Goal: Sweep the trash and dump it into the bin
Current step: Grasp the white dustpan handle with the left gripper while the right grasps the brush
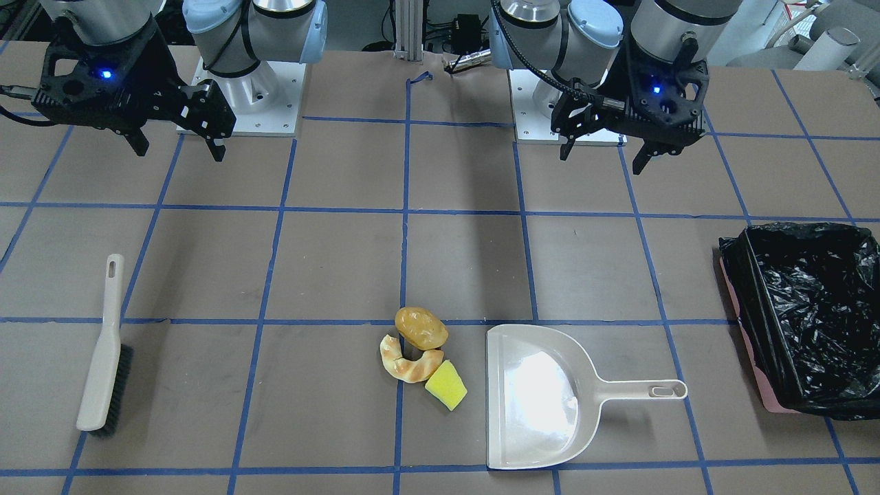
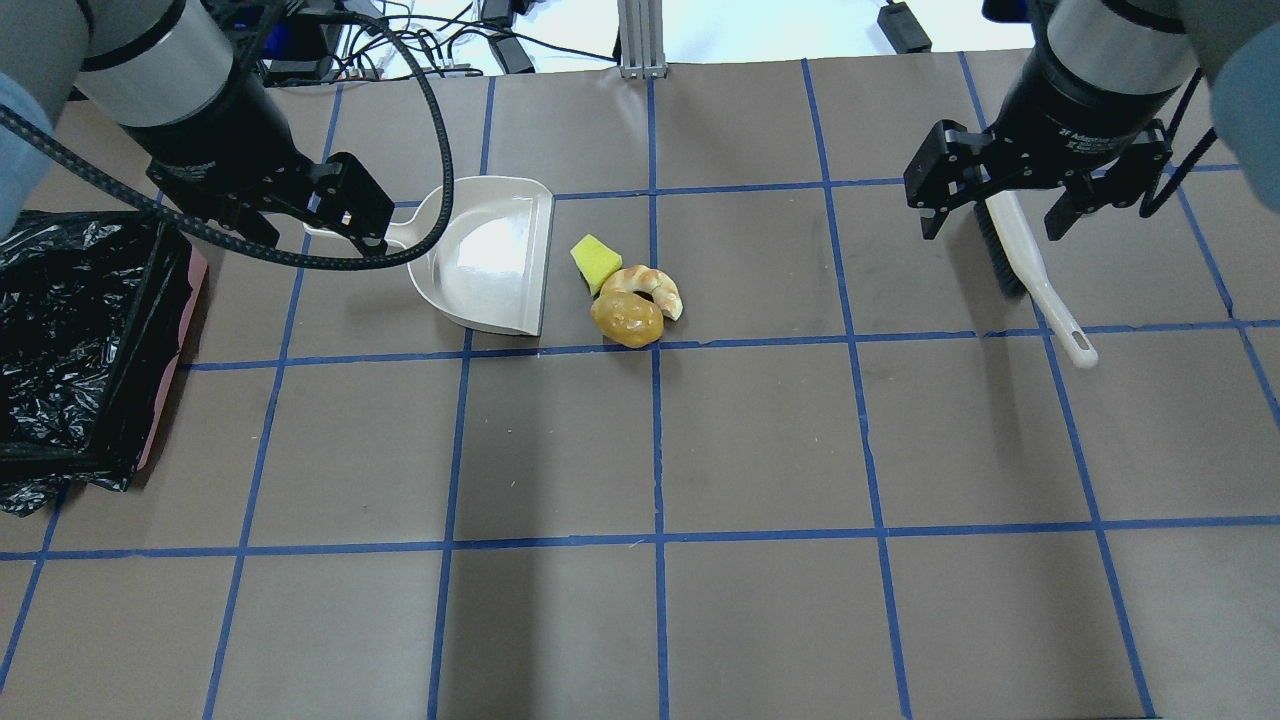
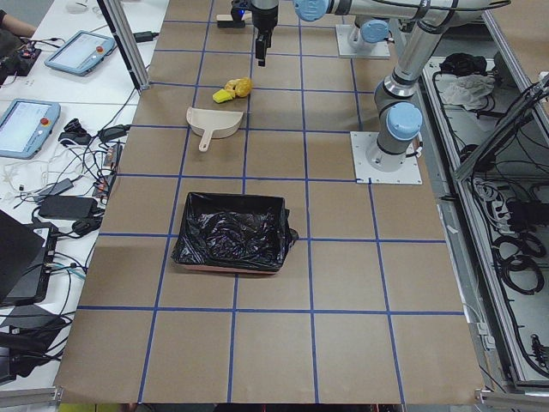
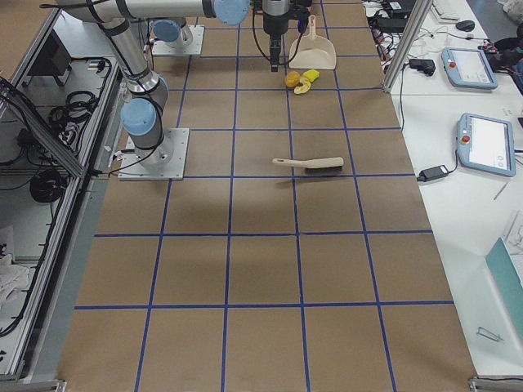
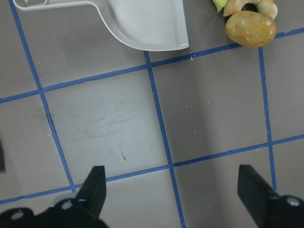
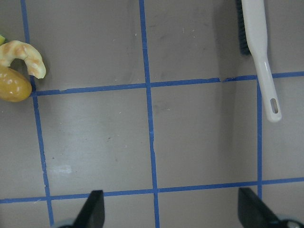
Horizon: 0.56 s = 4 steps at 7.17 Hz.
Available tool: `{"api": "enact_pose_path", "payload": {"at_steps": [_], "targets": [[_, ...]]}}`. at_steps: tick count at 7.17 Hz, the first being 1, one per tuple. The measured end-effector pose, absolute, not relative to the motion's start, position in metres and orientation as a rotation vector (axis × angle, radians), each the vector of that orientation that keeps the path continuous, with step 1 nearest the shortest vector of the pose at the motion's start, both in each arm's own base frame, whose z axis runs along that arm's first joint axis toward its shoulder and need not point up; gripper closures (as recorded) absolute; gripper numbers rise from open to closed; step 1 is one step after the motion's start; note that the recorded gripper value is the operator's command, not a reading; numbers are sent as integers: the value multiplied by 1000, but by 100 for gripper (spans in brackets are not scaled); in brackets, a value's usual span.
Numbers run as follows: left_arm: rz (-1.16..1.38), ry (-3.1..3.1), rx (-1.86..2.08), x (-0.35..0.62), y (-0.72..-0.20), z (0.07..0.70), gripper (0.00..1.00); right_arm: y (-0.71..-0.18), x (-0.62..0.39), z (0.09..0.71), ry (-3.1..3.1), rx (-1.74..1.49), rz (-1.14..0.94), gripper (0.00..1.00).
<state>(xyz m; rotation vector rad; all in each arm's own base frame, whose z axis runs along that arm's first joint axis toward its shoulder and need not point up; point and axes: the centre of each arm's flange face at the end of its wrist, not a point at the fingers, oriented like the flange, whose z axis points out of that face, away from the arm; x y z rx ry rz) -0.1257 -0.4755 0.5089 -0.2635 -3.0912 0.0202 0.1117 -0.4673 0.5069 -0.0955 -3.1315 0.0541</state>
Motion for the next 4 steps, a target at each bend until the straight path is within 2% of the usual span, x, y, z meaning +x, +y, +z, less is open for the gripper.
{"api": "enact_pose_path", "payload": {"at_steps": [4], "targets": [[34,-3098,-171,-102,-477,509,2,-468,112,509,-3137,-105,66,0]]}}
